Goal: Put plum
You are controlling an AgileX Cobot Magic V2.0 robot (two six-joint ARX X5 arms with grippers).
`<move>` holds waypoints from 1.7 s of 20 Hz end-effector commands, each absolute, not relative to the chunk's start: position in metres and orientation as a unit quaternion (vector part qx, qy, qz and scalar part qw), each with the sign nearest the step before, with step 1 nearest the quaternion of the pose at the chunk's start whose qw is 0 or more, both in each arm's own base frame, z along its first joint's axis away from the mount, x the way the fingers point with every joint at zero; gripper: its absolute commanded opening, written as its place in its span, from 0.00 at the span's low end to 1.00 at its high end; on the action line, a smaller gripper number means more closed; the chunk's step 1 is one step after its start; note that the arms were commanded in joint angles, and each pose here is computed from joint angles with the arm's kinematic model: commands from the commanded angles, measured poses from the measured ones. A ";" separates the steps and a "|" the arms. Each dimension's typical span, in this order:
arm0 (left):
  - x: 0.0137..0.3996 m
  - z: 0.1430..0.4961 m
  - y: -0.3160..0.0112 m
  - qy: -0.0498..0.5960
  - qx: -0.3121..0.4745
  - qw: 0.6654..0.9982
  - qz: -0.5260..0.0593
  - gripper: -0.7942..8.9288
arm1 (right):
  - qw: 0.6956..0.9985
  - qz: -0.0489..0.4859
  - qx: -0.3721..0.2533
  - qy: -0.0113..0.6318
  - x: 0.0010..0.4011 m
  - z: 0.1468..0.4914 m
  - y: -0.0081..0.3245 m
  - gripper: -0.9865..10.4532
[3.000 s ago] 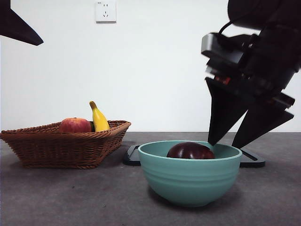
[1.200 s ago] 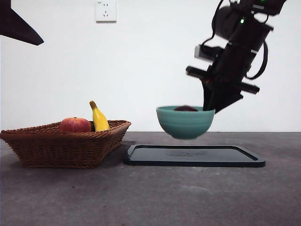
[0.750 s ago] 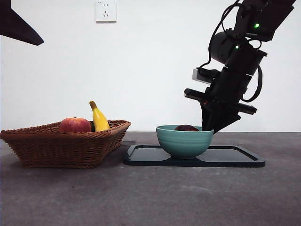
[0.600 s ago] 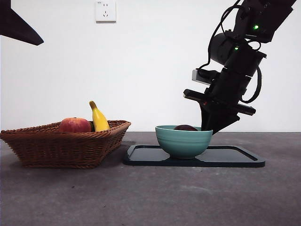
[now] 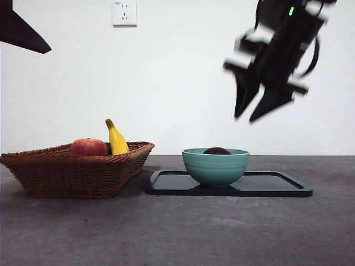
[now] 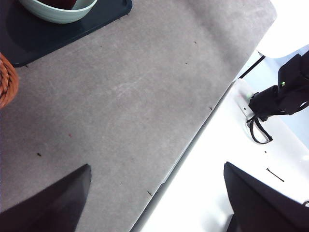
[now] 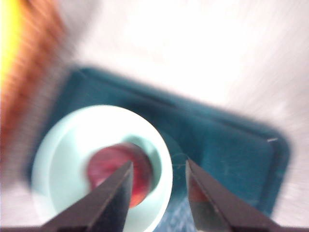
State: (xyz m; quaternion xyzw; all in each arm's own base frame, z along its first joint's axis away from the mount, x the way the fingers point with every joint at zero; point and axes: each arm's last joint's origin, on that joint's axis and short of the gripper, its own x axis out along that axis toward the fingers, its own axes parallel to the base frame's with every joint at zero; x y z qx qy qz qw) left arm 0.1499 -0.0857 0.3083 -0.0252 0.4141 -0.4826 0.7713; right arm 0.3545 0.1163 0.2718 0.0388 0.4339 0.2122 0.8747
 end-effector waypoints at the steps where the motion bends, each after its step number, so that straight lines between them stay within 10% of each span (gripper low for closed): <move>1: 0.151 0.310 -0.087 0.408 -0.021 0.770 -0.490 0.53 | 0.889 0.222 0.042 0.399 0.335 0.310 0.112 0.24; 11: 0.151 0.310 -0.087 0.408 -0.021 0.770 -0.490 0.53 | 0.903 0.254 0.024 0.344 0.198 0.400 0.077 0.24; 21: 0.151 0.310 -0.087 0.408 -0.021 0.770 -0.490 0.53 | 0.862 0.350 0.031 0.366 0.117 0.337 0.064 0.24; 34: 0.151 0.310 -0.087 0.409 -0.021 0.770 -0.490 0.53 | 0.840 0.378 0.041 0.387 0.106 0.311 0.063 0.24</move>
